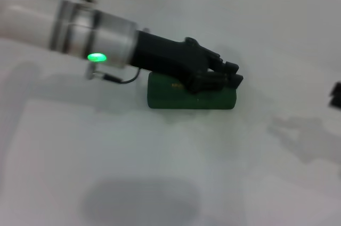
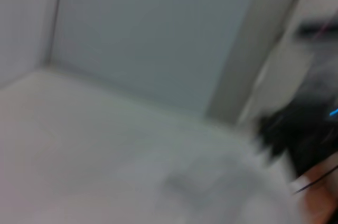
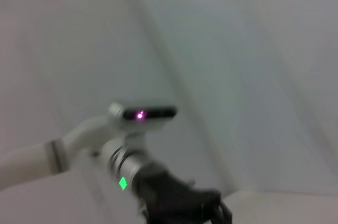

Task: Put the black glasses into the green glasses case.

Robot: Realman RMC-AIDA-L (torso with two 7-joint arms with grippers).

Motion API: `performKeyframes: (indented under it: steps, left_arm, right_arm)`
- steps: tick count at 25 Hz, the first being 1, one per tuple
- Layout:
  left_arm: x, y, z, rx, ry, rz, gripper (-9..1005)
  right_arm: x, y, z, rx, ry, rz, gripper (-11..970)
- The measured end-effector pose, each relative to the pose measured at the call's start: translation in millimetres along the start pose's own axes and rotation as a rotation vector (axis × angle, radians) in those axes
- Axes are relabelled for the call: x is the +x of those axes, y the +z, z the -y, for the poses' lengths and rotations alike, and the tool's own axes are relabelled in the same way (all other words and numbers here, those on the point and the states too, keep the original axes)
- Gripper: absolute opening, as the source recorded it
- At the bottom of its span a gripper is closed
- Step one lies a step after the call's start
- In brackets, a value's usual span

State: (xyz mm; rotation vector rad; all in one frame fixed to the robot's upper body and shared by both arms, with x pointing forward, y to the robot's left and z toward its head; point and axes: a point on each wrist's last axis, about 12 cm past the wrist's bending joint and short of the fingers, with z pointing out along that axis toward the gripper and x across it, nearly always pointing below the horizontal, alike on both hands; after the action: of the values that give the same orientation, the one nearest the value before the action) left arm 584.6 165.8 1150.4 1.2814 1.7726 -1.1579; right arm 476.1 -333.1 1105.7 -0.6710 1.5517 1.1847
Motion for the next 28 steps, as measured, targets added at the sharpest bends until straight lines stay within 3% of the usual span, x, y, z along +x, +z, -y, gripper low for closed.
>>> performKeyframes:
  steps: [4,7,10,15,20,28]
  left_arm:
    - [14.7,-40.6,32.6,0.175,0.102,0.213,251]
    - [38.5,-68.2,48.9,0.166,0.167,0.35,356]
    - [57.8,-86.6,57.2,0.138,0.154,0.365,447]
    - [84.5,-93.9,63.6,0.108,0.149,0.352,600]
    - [104.7,-93.0,65.5,0.069,0.149,0.399,619]
    - [112.5,-94.3,67.7,0.052,0.143,0.408,619]
  right_arm:
    - [-1.9,24.3,-6.5,-0.154,-0.04,-0.037,197]
    - [-8.7,46.6,-11.5,-0.282,-0.065,-0.037,290]
    - [-16.0,65.8,-13.2,-0.355,-0.099,-0.053,392]
    - [-27.1,90.1,-8.6,-0.389,-0.148,-0.101,591]
    - [-32.5,102.7,-7.0,-0.412,-0.169,-0.122,739]
    - [-30.8,114.7,-6.8,-0.427,-0.171,-0.155,739]
